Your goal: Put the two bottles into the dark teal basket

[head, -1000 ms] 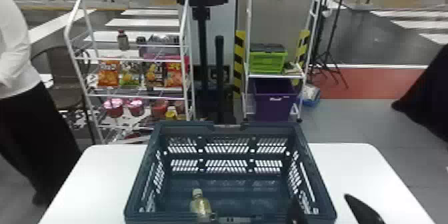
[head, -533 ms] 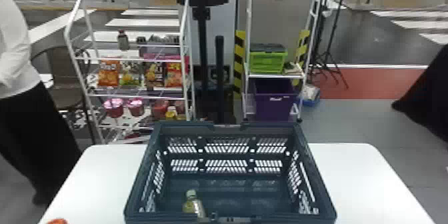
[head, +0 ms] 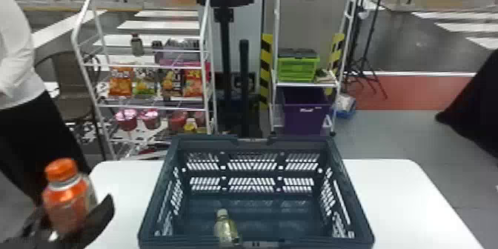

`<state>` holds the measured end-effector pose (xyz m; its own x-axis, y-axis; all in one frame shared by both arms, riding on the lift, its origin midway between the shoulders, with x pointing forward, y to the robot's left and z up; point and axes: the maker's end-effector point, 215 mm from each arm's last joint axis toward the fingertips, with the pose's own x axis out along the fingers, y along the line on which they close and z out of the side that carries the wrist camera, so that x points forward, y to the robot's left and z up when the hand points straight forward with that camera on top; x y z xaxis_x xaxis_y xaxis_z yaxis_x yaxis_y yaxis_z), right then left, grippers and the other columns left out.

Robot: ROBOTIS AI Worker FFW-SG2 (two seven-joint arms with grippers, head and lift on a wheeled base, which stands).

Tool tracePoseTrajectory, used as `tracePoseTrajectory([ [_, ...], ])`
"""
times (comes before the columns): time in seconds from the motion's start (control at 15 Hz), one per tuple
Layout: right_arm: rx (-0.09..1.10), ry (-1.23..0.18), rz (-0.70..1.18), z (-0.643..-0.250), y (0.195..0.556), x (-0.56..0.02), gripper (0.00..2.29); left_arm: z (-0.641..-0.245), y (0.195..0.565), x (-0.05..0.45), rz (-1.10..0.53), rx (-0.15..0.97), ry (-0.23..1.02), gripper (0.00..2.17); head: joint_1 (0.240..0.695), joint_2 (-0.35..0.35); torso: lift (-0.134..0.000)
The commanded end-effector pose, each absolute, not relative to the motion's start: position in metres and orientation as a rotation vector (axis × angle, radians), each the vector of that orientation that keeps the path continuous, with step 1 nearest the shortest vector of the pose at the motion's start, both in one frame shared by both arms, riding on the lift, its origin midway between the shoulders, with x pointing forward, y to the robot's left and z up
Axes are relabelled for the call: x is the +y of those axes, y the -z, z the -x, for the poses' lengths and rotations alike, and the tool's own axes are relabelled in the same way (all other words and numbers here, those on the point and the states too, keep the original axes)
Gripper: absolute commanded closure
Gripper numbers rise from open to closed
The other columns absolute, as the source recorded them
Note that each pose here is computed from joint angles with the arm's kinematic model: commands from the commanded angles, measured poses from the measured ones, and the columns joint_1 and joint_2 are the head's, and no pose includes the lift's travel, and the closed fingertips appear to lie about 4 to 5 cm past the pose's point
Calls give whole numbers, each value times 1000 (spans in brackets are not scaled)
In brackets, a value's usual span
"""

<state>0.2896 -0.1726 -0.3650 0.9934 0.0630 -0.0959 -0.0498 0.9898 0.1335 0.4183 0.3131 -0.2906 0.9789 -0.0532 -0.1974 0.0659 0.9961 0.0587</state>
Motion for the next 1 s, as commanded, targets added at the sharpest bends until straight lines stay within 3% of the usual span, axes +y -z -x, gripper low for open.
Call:
tracePoseTrajectory([
  [0.0, 107, -45, -124, -283, 367, -174, 36, -442, 270, 298, -69, 198, 110, 2098, 499, 0, 0],
  [0.13, 118, -39, -119, -279, 371, -174, 39, -465, 239, 269, -62, 130, 186, 2098, 499, 0, 0],
  [0.33, 138, -2, -109, -275, 380, -180, 39, -511, 231, 221, -43, 150, 311, 2098, 499, 0, 0],
  [0.73, 124, 26, -120, -264, 385, -184, 39, -553, 293, 127, -139, 502, 564, 2098, 499, 0, 0],
  [0.93, 99, 36, -130, -258, 383, -186, 39, -559, 335, 97, -42, 696, 689, 2098, 499, 0, 0],
])
